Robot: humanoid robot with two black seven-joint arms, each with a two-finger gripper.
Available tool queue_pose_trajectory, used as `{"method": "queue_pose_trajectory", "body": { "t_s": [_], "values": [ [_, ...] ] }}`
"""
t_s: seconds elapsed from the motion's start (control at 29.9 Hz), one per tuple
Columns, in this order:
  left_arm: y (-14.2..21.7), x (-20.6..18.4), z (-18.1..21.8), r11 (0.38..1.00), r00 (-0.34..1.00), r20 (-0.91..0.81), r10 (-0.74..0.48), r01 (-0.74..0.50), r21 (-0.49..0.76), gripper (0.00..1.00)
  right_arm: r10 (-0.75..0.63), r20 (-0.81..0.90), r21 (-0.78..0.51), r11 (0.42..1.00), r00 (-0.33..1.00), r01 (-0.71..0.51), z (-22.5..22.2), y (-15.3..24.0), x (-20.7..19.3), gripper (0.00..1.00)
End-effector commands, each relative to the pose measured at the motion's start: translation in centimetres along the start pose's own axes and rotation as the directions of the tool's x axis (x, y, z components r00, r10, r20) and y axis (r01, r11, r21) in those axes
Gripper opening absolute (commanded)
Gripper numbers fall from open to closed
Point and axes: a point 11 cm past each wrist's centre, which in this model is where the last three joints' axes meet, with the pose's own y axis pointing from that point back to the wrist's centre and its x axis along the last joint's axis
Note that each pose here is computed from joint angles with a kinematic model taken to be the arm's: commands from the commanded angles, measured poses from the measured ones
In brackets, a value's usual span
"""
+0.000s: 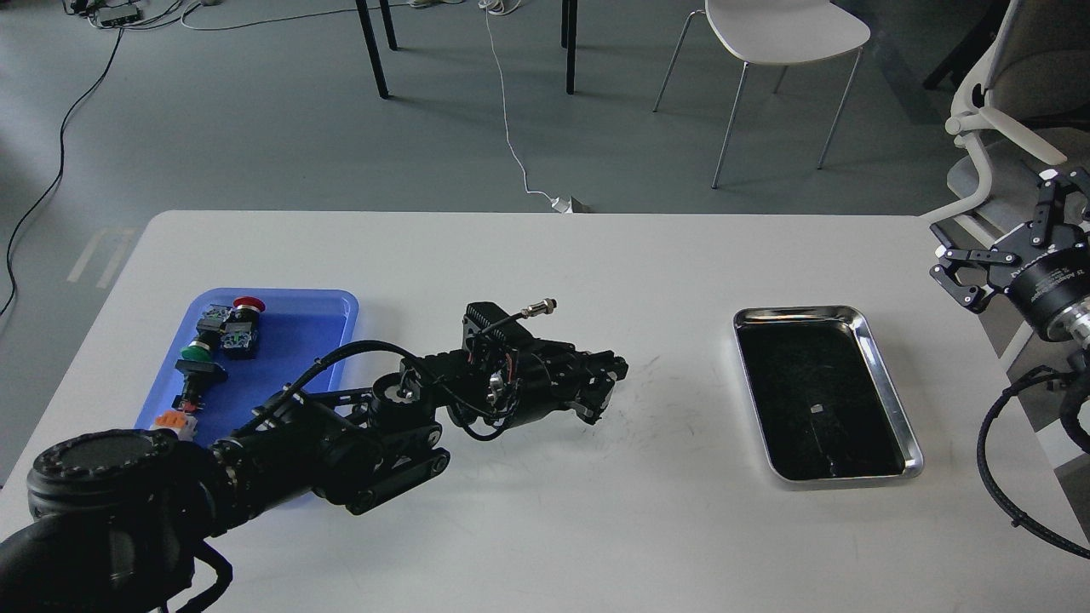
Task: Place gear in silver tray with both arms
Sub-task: 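Carry the gear with the left gripper toward the table centre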
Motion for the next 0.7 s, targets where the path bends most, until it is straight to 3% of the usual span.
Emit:
{"method": "queue_pose_trajectory", "body": {
  "t_s": [0.0,0.33,0.67],
  "values": [
    [-0.1,-1.0,1.3,1.000,1.000,-0.025,0.007,-0.008,-0.029,0.21,-0.002,0.001,0.000,1.000,1.000,0.002,0.0,0.0,-0.1,0.99],
    [0.2,-3.3,2.3,0.999,0.998,-0.065,-0.017,0.014,-0.041,0.23,0.000,-0.002,-0.001,1.000,1.000,0.000,0.0,-0.1,-0.1,0.99],
    [-0.1,-3.3,4.3,0.996,0.996,-0.092,-0.005,-0.004,-0.094,0.44,0.000,0.002,-0.003,1.000,1.000,0.000,0.2,-0.1,-0.1,0.99]
  ]
}}
